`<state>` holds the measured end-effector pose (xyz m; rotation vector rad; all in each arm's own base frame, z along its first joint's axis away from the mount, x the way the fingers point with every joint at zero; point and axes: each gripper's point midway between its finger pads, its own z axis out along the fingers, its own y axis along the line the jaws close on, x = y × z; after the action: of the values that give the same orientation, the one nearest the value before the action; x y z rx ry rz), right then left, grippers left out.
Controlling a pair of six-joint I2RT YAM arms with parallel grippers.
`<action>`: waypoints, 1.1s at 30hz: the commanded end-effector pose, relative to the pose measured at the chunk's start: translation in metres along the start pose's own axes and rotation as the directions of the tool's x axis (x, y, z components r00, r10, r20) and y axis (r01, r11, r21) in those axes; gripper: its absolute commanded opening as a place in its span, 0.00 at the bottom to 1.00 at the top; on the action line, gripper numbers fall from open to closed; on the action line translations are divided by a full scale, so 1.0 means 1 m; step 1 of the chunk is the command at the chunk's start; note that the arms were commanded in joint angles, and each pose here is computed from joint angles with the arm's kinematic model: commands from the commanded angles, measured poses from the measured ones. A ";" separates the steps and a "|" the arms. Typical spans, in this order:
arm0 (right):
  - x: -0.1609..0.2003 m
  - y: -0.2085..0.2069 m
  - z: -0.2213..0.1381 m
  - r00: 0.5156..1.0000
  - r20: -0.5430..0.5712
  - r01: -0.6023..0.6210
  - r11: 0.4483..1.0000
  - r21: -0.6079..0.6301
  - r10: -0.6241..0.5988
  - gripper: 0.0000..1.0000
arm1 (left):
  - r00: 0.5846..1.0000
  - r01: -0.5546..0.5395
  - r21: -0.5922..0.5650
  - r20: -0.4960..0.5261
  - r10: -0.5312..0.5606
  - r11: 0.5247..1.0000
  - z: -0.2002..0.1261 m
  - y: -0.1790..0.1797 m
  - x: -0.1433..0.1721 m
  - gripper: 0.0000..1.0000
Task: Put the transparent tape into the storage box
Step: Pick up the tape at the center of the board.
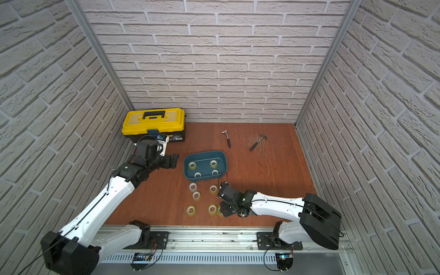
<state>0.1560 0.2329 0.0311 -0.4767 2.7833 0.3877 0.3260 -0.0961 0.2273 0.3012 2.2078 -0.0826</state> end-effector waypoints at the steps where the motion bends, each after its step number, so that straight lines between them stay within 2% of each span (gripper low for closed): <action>1: -0.002 -0.001 0.003 1.000 0.006 -0.003 0.999 0.034 0.003 0.47 | 0.999 -0.003 0.011 0.043 0.002 1.000 -0.007 -0.002 -0.013 0.98; 9: 0.004 -0.009 0.014 1.000 -0.027 0.016 0.994 0.112 -0.013 0.43 | 0.999 -0.002 0.015 0.045 0.002 1.000 -0.007 -0.003 -0.013 0.98; 19: 0.001 -0.010 0.008 1.000 -0.001 0.026 0.990 0.140 -0.026 0.25 | 0.999 -0.002 0.006 0.039 0.002 1.000 -0.005 -0.001 -0.012 0.98; 24: -0.009 -0.011 -0.013 0.998 0.049 0.036 0.988 0.147 -0.043 0.15 | 0.999 -0.004 0.004 0.037 0.004 1.000 -0.005 -0.001 -0.012 0.98; 33: -0.039 0.000 -0.063 0.985 0.156 0.055 0.990 0.128 -0.075 0.11 | 0.997 0.030 -0.006 0.073 -0.029 1.000 -0.010 0.005 -0.015 0.98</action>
<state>0.1724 0.2260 0.0829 -0.4635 2.6579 0.2479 0.3253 -0.0955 0.2318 0.2929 2.1937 -0.0896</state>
